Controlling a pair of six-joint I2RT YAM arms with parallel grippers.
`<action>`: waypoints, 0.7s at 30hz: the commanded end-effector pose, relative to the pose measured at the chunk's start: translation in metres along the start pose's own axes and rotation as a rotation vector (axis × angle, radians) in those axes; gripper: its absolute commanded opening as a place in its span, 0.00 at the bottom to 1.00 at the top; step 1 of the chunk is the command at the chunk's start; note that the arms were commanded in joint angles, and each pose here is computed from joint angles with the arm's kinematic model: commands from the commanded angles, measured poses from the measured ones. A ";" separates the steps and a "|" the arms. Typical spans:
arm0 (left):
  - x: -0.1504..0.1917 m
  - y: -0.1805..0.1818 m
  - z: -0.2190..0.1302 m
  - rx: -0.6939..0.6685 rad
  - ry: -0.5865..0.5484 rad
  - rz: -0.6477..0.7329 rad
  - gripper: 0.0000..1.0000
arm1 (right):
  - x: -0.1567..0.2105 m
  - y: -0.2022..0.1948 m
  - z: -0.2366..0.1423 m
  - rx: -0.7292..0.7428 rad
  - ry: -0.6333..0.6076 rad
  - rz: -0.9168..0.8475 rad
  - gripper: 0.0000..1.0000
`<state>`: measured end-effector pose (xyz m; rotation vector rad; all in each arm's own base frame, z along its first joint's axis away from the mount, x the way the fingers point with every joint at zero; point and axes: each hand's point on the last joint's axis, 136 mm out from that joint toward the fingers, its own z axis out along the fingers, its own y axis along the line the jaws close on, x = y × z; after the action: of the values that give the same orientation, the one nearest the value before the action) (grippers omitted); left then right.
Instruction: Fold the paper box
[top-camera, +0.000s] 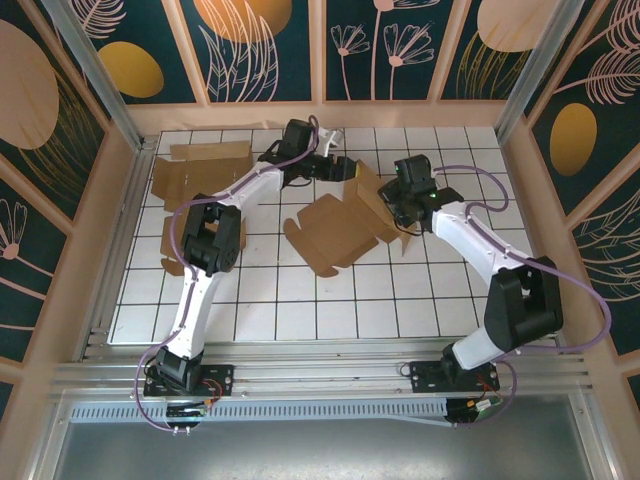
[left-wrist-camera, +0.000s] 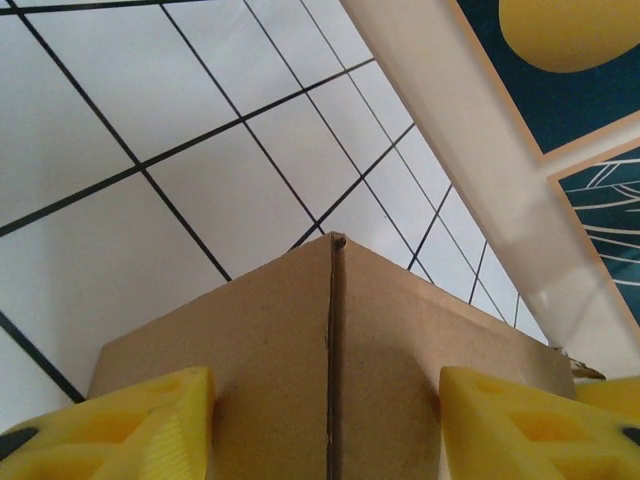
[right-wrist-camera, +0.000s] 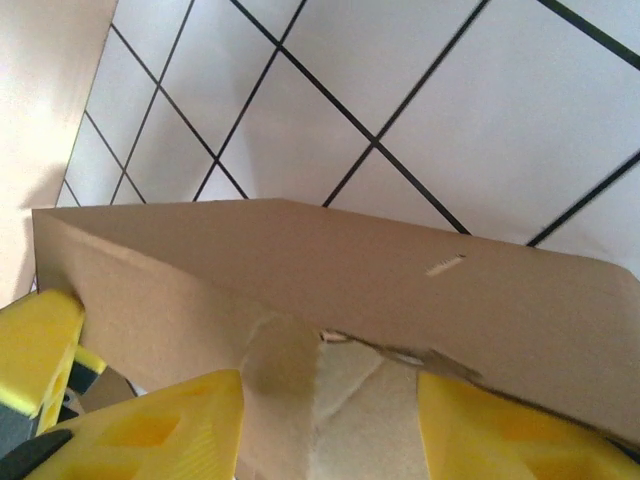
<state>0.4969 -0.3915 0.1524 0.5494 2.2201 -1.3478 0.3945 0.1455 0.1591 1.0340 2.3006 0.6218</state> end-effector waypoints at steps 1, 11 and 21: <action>-0.015 -0.024 -0.019 0.004 -0.077 0.054 0.55 | -0.013 0.018 0.009 -0.048 -0.058 -0.055 0.48; -0.010 -0.036 -0.054 -0.174 -0.284 0.106 0.55 | -0.033 0.049 0.039 -0.079 -0.101 -0.264 0.41; -0.014 -0.023 -0.097 -0.453 -0.409 0.059 0.85 | -0.044 0.056 0.041 -0.137 -0.093 -0.354 0.38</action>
<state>0.4577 -0.3447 0.1860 0.2641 2.0958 -0.9550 0.4714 0.1522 0.1652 0.6262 2.2599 0.5742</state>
